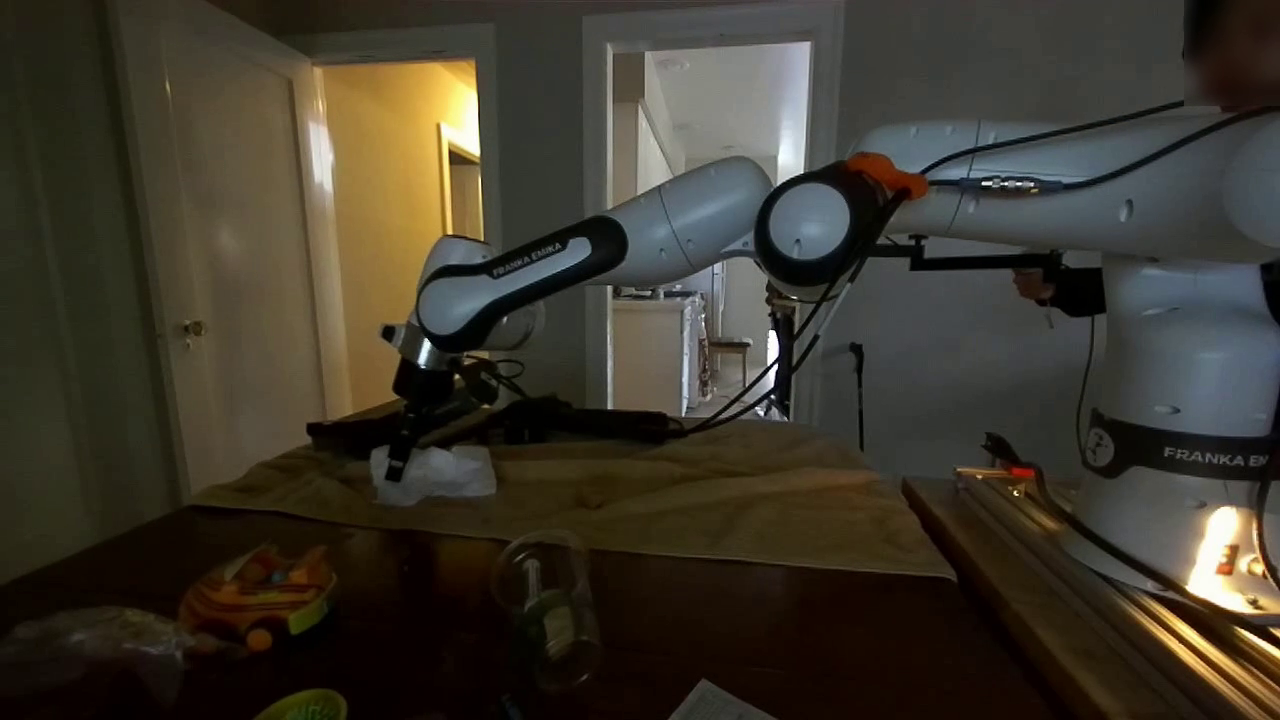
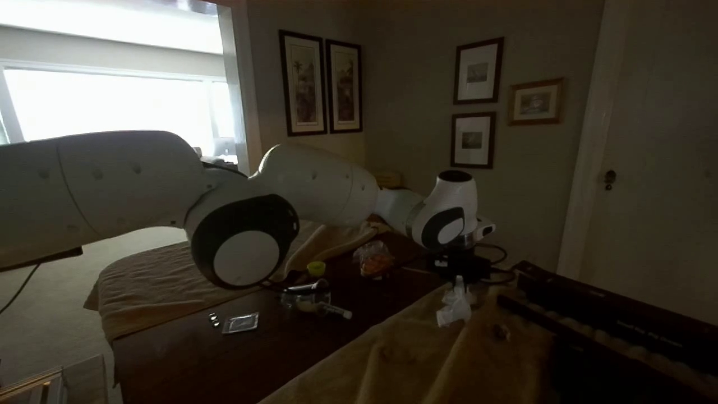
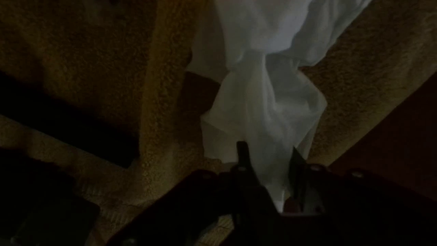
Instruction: Remove the tennis ball from the clear cup and use the napkin to wipe the table then move the toy car to the right.
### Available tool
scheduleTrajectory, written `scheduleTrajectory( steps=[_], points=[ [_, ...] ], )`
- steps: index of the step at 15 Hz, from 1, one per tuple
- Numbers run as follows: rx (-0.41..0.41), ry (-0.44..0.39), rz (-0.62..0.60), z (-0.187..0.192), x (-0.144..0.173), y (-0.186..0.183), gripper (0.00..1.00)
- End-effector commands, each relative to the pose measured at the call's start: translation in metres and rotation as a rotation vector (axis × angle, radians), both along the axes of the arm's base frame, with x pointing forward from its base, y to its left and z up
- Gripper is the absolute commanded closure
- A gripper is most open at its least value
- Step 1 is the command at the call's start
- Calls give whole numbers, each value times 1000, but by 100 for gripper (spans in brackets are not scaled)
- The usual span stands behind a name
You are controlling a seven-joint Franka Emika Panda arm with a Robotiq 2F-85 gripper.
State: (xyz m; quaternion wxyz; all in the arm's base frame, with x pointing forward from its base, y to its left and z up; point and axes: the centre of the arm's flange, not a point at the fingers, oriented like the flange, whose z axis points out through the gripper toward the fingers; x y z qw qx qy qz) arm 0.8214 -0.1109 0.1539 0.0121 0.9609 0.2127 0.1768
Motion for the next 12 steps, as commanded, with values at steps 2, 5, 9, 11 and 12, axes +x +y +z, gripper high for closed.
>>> scheduleTrajectory(
  steps=[2, 5, 9, 11, 12],
  points=[
    [13, 39, 16, 9, -12, 8, 98],
    [16, 52, 34, 19, -14, 21, 98],
    [-16, 19, 93, 58, -11, 48, 98],
    [11, -10, 171, 72, -3, 68, 98],
    [31, -24, 218, 75, 1, 78, 98]
  ],
)
